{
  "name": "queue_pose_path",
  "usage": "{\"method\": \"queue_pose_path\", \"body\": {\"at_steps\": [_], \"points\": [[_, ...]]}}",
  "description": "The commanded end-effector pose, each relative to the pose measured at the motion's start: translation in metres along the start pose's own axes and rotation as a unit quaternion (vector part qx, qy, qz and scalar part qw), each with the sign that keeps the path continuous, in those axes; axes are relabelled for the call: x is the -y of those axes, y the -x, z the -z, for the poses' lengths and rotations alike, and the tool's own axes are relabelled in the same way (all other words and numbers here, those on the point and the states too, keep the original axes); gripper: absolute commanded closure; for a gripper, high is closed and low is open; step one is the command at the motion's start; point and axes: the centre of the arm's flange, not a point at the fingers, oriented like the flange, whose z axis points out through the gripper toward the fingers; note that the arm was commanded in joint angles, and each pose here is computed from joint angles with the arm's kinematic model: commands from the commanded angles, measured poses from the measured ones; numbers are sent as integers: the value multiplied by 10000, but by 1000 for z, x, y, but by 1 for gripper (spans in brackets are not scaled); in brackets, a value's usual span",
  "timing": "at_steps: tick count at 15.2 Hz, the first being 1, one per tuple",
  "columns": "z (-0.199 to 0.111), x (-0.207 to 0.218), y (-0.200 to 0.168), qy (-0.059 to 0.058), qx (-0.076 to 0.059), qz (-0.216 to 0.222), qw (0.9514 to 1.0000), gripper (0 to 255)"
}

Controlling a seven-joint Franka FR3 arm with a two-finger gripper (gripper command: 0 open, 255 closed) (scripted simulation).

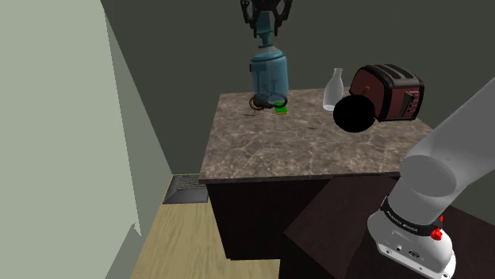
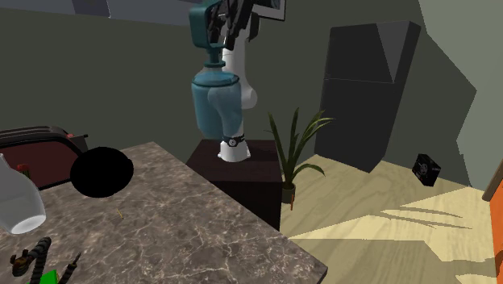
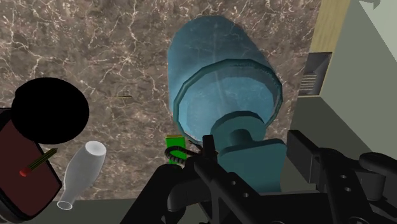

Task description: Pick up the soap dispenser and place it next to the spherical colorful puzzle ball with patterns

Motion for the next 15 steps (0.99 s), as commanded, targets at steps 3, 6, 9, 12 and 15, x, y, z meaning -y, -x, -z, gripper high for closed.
{"method": "queue_pose_path", "body": {"at_steps": [3, 6, 9, 12, 15], "points": [[21, -2, -6, -1, -3, -1, 10000, 255], [36, -2, -11, -1, -3, -1, 10000, 255], [51, -2, -16, -1, -3, -1, 10000, 255], [63, -2, -19, -1, -3, -1, 10000, 255], [64, -41, -15, -1, -3, -1, 10000, 255]]}}
